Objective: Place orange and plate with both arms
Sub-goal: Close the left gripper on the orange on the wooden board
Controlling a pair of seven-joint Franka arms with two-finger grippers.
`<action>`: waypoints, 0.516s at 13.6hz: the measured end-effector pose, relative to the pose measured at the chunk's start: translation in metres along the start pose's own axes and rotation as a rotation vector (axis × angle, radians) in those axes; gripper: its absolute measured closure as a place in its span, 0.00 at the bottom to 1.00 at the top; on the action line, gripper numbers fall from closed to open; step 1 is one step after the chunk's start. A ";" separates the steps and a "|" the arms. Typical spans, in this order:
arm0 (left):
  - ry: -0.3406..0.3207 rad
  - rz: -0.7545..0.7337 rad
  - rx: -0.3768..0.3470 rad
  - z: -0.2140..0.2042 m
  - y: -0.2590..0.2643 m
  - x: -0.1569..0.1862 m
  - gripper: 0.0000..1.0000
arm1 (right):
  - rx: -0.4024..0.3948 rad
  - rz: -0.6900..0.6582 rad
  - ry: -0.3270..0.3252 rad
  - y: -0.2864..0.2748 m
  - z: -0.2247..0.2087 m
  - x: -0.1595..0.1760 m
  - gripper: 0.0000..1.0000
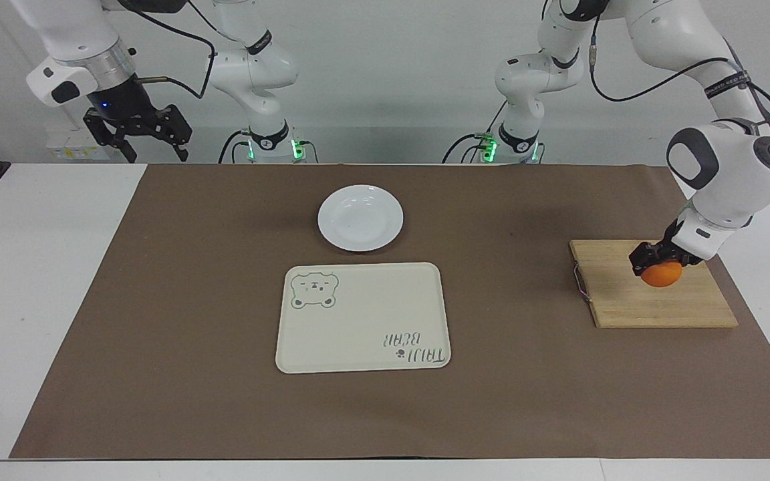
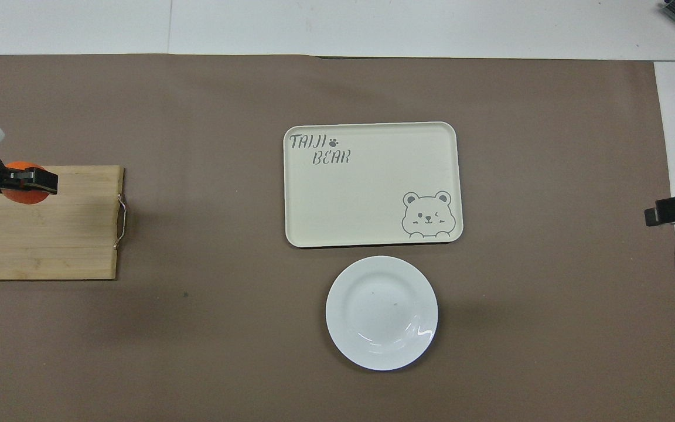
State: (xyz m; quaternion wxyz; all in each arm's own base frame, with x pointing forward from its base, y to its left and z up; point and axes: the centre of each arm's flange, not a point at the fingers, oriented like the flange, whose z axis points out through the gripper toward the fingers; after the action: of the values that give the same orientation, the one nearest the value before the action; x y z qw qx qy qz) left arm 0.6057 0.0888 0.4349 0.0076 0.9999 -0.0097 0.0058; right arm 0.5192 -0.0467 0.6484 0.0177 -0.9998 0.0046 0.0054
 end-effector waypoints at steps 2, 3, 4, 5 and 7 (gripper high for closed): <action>-0.007 0.002 -0.002 -0.024 0.006 -0.008 0.26 | 0.000 0.000 0.000 0.000 0.000 0.000 0.00; -0.011 0.001 -0.003 -0.036 0.008 -0.011 0.26 | 0.000 0.000 0.000 0.000 0.000 0.000 0.00; -0.010 0.000 -0.004 -0.049 0.011 -0.013 0.26 | 0.000 0.000 0.000 0.000 0.000 0.000 0.00; -0.009 0.001 -0.004 -0.060 0.013 -0.016 0.26 | 0.000 0.000 0.000 0.000 0.000 0.000 0.00; -0.010 -0.009 -0.005 -0.082 0.021 -0.020 0.26 | 0.000 0.000 0.000 0.000 0.000 0.000 0.00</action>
State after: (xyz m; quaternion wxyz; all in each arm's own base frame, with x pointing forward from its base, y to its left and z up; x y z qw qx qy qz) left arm 0.5841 0.0693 0.5173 0.0100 0.9999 -0.0052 0.0006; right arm 0.5192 -0.0467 0.6484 0.0177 -0.9998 0.0046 0.0054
